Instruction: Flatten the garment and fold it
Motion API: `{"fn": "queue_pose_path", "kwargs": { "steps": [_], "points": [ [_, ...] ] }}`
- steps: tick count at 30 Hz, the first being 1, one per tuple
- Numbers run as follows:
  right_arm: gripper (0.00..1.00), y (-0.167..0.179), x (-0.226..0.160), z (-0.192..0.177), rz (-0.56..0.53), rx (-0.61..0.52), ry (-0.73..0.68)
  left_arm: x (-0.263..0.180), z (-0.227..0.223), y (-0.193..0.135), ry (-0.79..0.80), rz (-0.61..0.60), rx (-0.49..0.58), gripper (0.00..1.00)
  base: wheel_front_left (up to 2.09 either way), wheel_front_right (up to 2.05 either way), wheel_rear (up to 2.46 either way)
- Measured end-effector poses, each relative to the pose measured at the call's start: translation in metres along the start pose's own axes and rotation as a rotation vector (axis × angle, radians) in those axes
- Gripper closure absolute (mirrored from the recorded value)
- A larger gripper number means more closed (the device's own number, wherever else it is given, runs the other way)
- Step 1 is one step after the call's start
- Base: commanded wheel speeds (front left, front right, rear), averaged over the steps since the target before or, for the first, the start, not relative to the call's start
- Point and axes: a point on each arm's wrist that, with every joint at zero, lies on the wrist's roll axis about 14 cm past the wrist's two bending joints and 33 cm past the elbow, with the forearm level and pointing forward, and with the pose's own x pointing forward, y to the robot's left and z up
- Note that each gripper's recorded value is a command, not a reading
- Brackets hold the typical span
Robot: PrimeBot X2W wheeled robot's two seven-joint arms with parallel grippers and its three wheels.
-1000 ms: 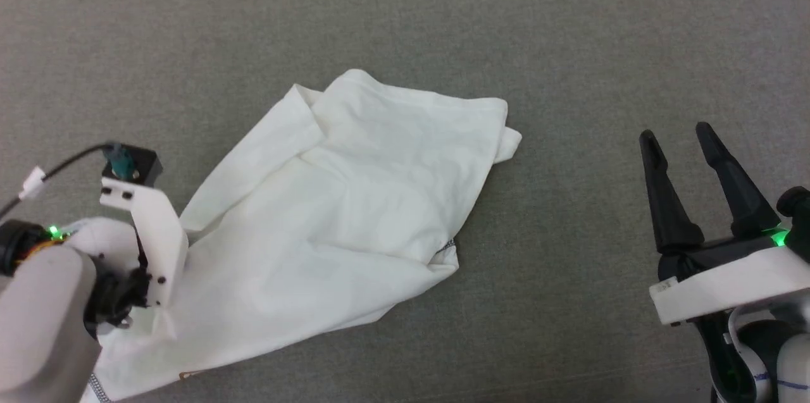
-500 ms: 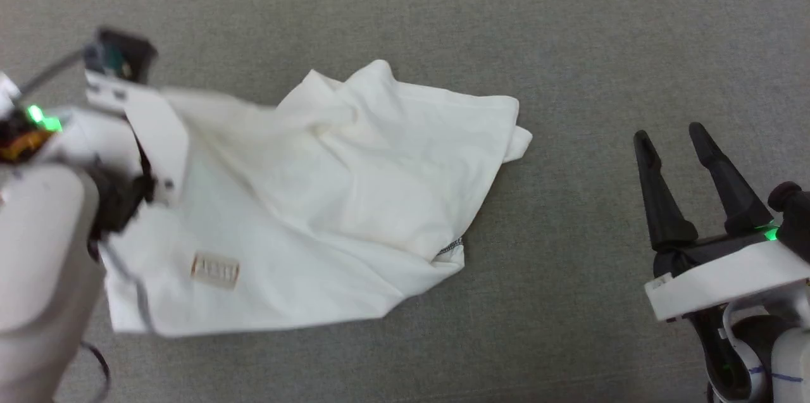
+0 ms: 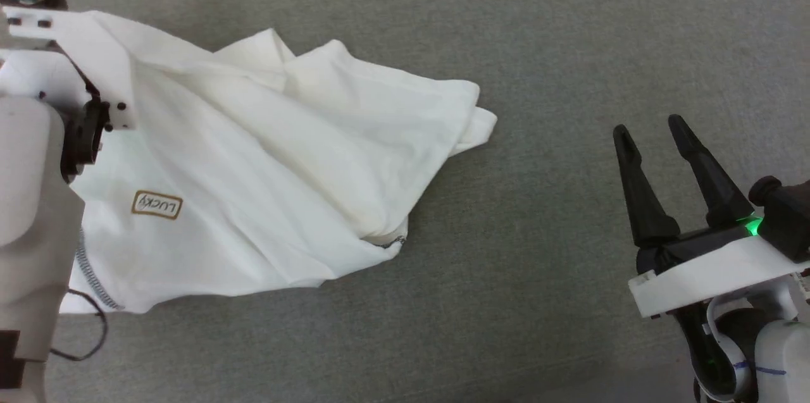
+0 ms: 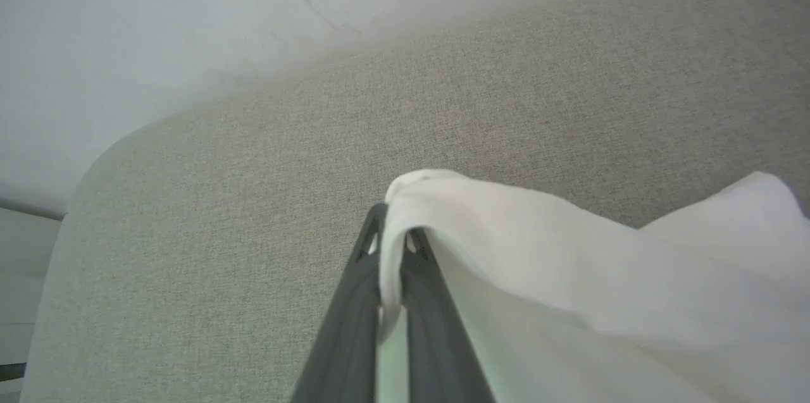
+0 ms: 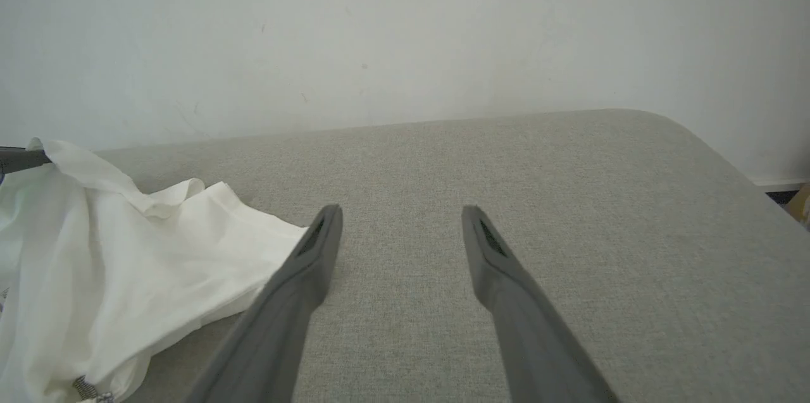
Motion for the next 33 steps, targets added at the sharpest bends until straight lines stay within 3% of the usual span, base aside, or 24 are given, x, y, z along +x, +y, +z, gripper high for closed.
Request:
{"fn": "queue_pose_path", "kwargs": {
  "steps": [3, 9, 15, 24, 33],
  "points": [
    [0.00, -0.007, -0.002, -0.006, -0.022, -0.002, 0.017, 0.008, -0.005, -0.009, -0.023, -0.011, -0.047, 0.00, 0.00, 0.00, 0.00],
    [0.00, -0.008, -0.008, -0.009, -0.027, 0.005, 0.035, -0.016, 0.002, -0.011, -0.226, 0.008, -0.109, 0.00, 0.00, 0.00, 0.00],
    [0.00, 0.001, -0.013, -0.001, 0.000, 0.015, 0.030, -0.076, 0.004, -0.005, -0.413, 0.035, -0.171, 0.00, 0.00, 0.00, 0.00],
    [0.00, 0.031, -0.022, 0.013, 0.090, 0.031, 0.017, -0.179, -0.005, 0.029, -0.598, 0.159, -0.223, 0.00, 0.00, 0.00, 0.00],
    [0.00, 0.054, -0.026, 0.000, 0.160, 0.045, 0.097, -0.238, -0.027, 0.064, -0.667, 0.292, -0.232, 0.00, 0.00, 0.00, 0.00]
  ]
}}
